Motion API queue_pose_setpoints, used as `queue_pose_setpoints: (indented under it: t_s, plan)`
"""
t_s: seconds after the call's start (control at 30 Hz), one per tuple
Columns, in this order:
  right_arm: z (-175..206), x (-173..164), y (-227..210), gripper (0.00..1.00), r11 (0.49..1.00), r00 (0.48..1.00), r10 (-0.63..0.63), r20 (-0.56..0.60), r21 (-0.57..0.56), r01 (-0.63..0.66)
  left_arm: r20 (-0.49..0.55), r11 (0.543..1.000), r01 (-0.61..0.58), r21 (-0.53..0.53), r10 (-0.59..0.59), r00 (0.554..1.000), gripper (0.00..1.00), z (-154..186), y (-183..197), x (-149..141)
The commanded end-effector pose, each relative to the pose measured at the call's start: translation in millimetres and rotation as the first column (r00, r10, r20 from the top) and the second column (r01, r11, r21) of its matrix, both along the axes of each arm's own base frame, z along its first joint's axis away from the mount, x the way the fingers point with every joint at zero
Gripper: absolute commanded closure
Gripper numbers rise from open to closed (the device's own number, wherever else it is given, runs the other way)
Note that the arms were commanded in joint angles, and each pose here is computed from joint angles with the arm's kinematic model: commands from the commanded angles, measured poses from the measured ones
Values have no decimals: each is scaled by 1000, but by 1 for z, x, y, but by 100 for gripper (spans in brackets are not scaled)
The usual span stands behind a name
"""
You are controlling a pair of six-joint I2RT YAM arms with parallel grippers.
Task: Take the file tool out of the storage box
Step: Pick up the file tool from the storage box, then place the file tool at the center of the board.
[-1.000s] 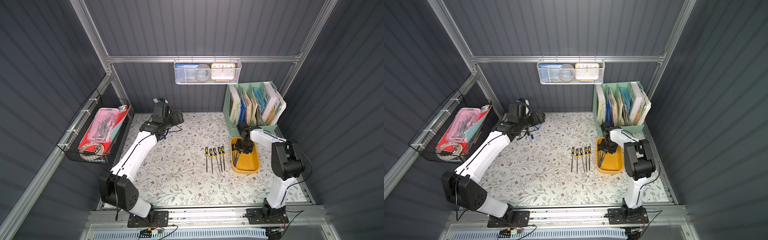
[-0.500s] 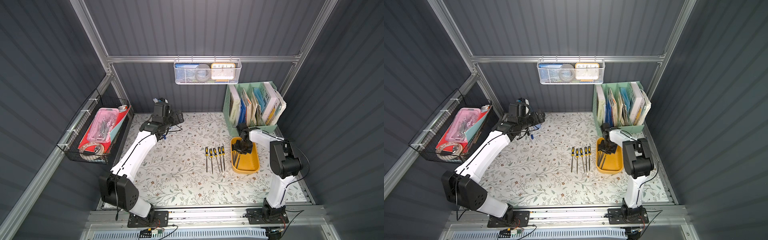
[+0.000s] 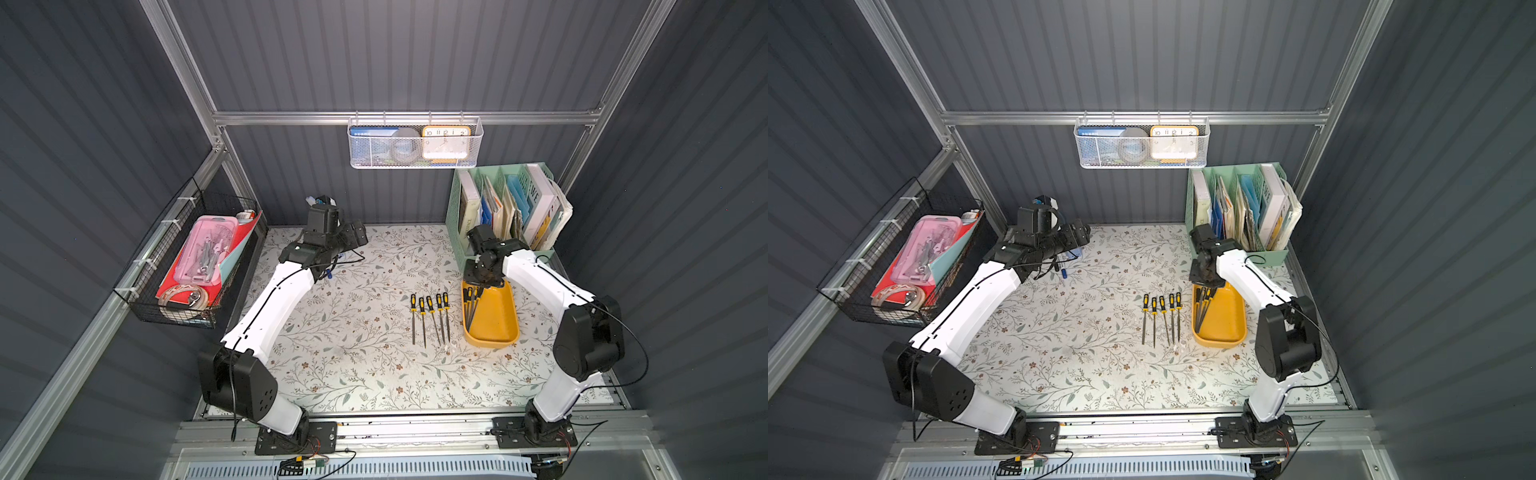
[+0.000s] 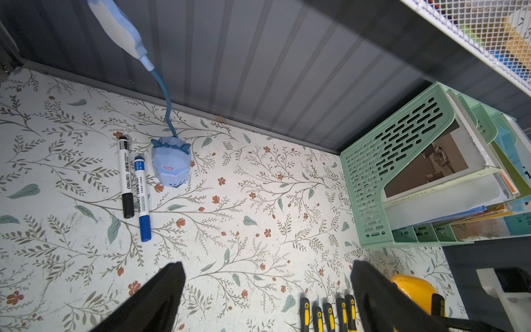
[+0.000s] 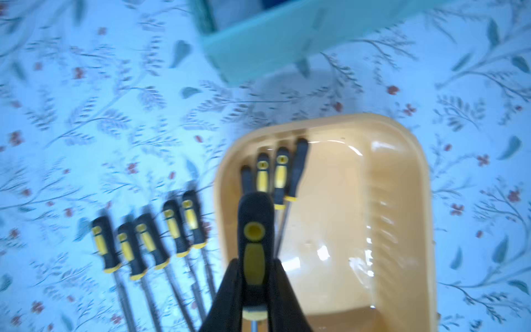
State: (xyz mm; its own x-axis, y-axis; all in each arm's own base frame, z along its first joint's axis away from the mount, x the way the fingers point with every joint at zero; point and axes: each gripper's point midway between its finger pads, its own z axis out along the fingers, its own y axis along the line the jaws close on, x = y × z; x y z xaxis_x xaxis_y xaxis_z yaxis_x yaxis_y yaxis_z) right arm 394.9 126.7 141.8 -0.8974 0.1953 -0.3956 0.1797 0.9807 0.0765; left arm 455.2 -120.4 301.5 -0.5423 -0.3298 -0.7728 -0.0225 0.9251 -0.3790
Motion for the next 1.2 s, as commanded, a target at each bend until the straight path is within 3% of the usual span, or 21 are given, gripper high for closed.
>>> queue_pose_setpoints:
  t_s: [0.0, 0.1, 0.2, 0.37, 0.8, 1.03, 1.17]
  plan:
    - [-1, -11, 60, 98, 994, 995, 99, -5, 52, -98, 20, 999, 4, -35, -3, 1000, 4, 7, -3, 2]
    - [-3, -13, 116, 100, 980, 989, 148, 21, 132, -149, 29, 999, 4, -48, -3, 1000, 4, 10, -3, 1]
    - [-14, -13, 159, 100, 972, 982, 189, 7, 143, -188, 26, 999, 2, -43, -1, 1000, 4, 9, -2, 0]
    - [-48, -9, 195, 100, 972, 979, 197, -48, 140, -189, 21, 1000, -5, -31, 6, 1000, 4, 8, 1, -5]
    - [-110, -12, 200, 100, 978, 963, 209, -172, 55, -202, 12, 1000, -13, -13, 13, 1000, 3, 2, 4, -7]
    - [-124, -17, 195, 100, 979, 956, 204, -211, 28, -202, 8, 1000, -15, -7, 15, 1000, 3, -1, 5, -6]
    - [-126, -18, 196, 94, 979, 955, 204, -217, 30, -203, 9, 1000, -13, -3, 13, 1000, 3, -1, 5, -5]
